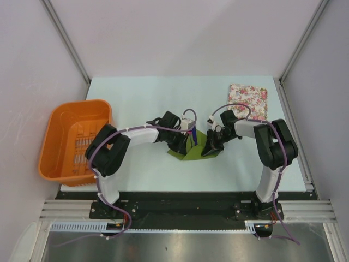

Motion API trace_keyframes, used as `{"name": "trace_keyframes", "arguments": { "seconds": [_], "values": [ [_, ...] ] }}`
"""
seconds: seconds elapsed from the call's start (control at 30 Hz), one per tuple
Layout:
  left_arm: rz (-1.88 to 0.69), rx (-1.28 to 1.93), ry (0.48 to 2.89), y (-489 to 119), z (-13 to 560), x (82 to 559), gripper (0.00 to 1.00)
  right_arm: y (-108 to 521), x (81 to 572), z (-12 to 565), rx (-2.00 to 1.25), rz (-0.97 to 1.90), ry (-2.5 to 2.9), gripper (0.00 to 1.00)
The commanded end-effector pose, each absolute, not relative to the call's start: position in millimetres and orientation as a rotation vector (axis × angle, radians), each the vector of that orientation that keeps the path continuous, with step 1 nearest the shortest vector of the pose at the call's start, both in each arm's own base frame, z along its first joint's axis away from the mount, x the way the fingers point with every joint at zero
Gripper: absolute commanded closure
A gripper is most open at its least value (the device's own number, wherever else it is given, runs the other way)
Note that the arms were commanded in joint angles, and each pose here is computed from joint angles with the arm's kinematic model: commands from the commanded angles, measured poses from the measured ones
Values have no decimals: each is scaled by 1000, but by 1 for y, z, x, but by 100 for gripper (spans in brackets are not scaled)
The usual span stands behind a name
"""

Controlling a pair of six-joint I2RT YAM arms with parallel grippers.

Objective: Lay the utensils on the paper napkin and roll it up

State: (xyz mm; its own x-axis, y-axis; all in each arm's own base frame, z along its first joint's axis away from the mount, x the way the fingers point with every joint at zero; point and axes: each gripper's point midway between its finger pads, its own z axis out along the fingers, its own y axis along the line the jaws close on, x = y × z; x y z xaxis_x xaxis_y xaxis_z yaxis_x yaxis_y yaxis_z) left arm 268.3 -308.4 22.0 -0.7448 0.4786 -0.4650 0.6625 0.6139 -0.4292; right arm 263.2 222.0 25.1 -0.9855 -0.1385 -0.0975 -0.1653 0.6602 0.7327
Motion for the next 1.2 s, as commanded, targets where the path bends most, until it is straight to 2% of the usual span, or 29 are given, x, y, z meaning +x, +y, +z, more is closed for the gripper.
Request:
{"name": "trace_keyframes", "arguments": {
  "seconds": [0.0, 0.03, 0.23, 0.4, 0.87, 1.17],
  "values": [
    [-1030, 896, 2331, -315, 76, 275, 71, 229, 274, 28, -317, 1246, 2792, 86],
    [-1069, 926, 2277, -316, 90, 269, 68, 230, 273, 27, -320, 1246, 2793, 86],
    [-1140, 1016, 2202, -323, 111, 246, 68, 229, 272, 25, -323, 1239, 2802, 86],
    [-1164, 1051, 2272, -336, 94, 232, 71, 231, 273, 25, -321, 1243, 2800, 86],
    [-1101, 962, 2447, -328, 45, 245, 74, 236, 276, 33, -341, 1253, 2787, 86],
    [-1085, 905, 2579, -313, 15, 240, 77, 236, 271, 54, -412, 1282, 2766, 80]
  ]
}}
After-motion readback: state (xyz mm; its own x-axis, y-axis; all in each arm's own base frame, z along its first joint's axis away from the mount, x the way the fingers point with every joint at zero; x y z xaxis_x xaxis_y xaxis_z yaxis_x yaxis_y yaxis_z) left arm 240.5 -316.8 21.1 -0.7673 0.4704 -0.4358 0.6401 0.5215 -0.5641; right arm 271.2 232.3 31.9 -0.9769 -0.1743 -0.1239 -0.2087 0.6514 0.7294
